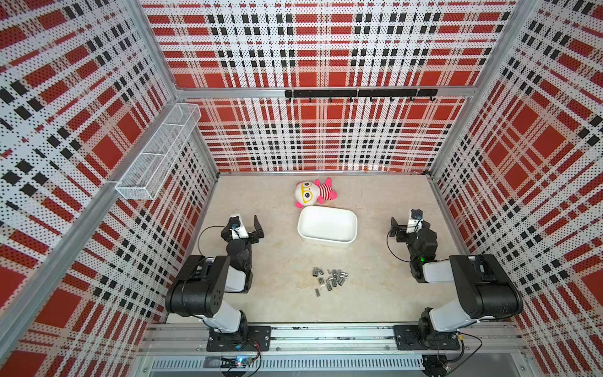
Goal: Put the socket on the desktop into the storage box
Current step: Pick up the socket head from the center of the board.
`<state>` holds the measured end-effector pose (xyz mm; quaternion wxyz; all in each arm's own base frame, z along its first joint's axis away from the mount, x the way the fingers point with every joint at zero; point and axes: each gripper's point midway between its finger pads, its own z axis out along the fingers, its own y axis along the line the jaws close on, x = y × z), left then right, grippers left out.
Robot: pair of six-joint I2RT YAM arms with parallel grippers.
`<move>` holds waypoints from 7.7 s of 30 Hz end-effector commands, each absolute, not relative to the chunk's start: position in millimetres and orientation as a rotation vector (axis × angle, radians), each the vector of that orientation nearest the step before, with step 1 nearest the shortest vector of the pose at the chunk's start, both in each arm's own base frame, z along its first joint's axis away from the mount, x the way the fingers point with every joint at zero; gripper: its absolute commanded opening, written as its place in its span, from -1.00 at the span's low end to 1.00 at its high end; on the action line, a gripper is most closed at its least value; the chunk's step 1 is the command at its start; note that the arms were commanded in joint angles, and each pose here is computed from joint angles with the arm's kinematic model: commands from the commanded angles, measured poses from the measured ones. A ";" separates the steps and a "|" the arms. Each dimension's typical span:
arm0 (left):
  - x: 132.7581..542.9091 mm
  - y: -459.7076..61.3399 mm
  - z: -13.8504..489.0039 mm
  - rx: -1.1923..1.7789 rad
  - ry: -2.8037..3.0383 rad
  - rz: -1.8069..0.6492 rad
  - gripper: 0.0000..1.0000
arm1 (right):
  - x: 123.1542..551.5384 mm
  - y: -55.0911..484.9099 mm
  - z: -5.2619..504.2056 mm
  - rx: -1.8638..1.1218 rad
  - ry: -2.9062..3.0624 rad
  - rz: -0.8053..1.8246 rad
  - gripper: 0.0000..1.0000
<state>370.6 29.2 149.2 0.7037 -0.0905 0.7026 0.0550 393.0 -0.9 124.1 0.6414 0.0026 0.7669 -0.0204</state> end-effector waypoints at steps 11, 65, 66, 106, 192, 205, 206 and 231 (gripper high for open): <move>374.6 28.9 154.9 -0.201 1.545 0.112 0.98 | 393.4 -3.7 122.8 0.023 1.751 -0.049 1.00; 320.4 28.0 246.4 -0.496 1.334 -0.436 0.98 | 296.2 -77.6 194.3 0.953 1.536 0.090 1.00; 323.3 14.5 252.2 -0.457 1.339 -0.464 0.98 | 295.3 -74.0 200.9 0.943 1.526 0.125 1.00; 262.4 -238.6 98.4 0.167 2.184 -0.237 0.23 | 300.8 125.8 146.2 0.108 2.143 0.511 1.00; 235.2 -240.5 15.6 0.356 2.407 -0.168 -0.48 | 303.9 118.1 140.4 0.114 2.162 0.393 1.00; 239.1 -237.2 43.8 0.308 2.330 -0.196 -1.00 | 304.1 117.1 140.2 0.115 2.160 0.389 1.00; 239.5 -237.7 48.7 0.306 2.315 -0.197 -1.00 | 304.5 117.0 141.4 0.115 2.156 0.386 1.00; 350.2 -317.9 170.6 0.094 2.091 -0.419 -1.00 | 304.2 117.5 147.5 0.101 2.116 0.401 1.00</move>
